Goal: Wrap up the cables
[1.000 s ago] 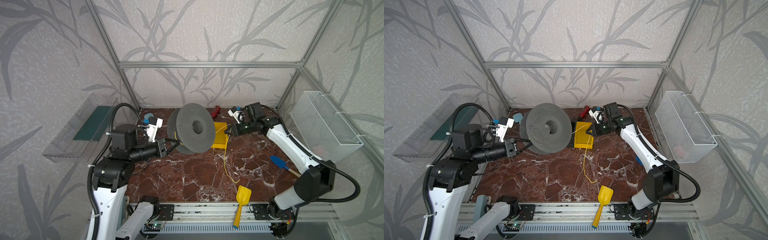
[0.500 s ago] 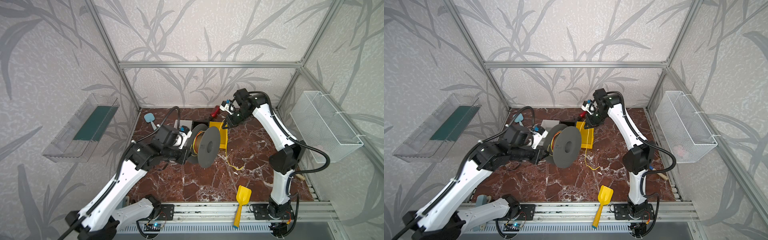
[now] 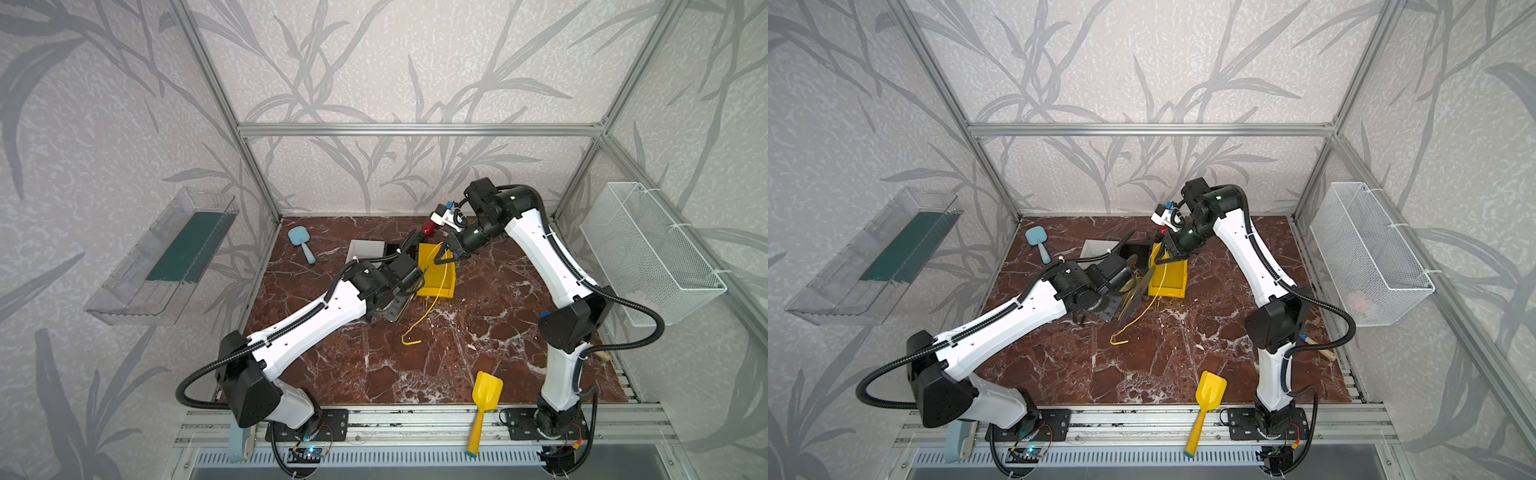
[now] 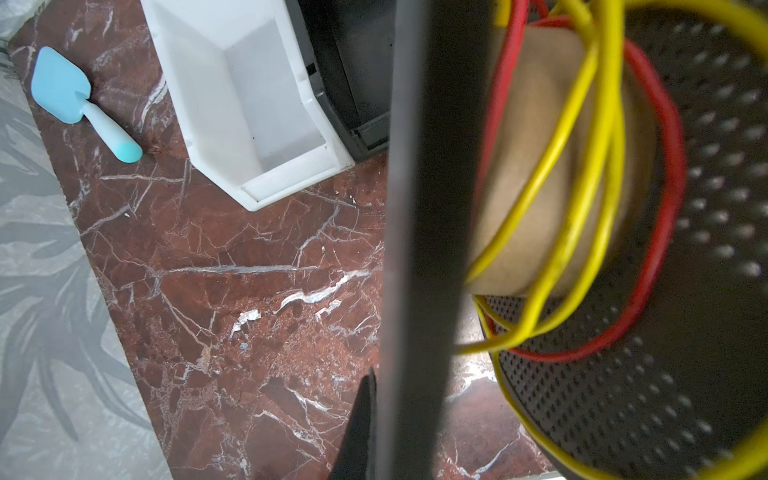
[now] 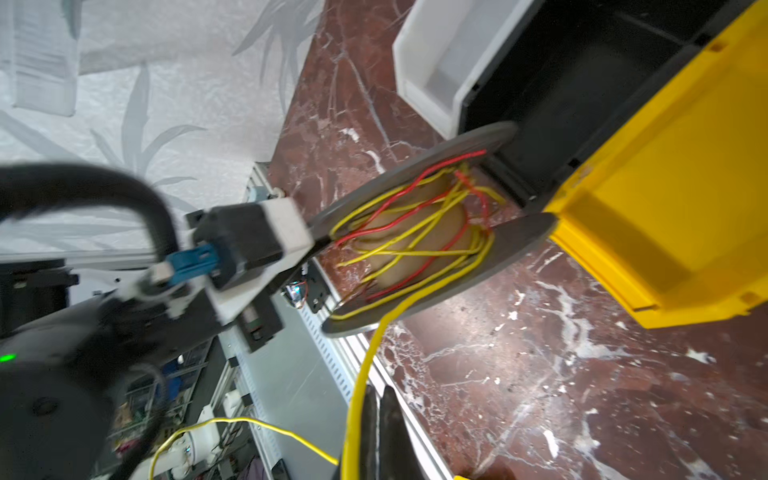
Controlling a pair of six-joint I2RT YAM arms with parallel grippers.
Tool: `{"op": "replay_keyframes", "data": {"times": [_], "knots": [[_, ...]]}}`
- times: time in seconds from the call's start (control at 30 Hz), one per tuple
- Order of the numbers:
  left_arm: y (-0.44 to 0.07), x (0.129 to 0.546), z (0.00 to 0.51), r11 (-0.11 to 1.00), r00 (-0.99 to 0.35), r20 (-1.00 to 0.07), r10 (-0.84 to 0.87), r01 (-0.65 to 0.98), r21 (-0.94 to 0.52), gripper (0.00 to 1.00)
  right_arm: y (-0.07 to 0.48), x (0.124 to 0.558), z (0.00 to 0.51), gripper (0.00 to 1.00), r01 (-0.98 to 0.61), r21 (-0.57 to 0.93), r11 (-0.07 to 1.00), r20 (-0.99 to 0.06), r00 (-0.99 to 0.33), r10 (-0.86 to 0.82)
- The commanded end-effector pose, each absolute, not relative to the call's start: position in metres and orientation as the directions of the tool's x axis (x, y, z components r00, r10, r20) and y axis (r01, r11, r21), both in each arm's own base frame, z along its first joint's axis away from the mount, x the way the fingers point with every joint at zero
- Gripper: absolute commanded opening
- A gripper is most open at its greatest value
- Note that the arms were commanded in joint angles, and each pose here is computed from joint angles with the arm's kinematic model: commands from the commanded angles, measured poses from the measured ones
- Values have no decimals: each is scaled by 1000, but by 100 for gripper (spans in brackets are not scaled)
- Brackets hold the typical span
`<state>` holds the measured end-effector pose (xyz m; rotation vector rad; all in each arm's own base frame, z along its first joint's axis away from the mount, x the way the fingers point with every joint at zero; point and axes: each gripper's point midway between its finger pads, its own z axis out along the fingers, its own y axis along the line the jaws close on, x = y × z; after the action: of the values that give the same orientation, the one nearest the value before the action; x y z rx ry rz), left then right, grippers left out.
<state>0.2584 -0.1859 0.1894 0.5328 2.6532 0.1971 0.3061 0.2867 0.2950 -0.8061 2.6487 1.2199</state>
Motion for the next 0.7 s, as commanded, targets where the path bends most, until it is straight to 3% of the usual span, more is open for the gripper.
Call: {"op": "replay_keyframes", "data": {"times": [0.0,0.4,0.57,0.67], "knots": [[-193,276,208,974,-838,-498,225,173,148,0,305,265,326,0,-531,746,401,-343,-823,-453],[-220,277,176,991,-864,-500,-52,16,-131,0,314,213,256,0,-451,803,390,-289,-867,-407],[-235,275,182,969,-861,-501,-90,40,-242,0,302,218,230,13,-474,745,470,-340,-875,-344],[-238,273,184,960,-856,-507,-99,53,-276,0,304,217,226,25,-477,750,458,-358,-875,-325]]}}
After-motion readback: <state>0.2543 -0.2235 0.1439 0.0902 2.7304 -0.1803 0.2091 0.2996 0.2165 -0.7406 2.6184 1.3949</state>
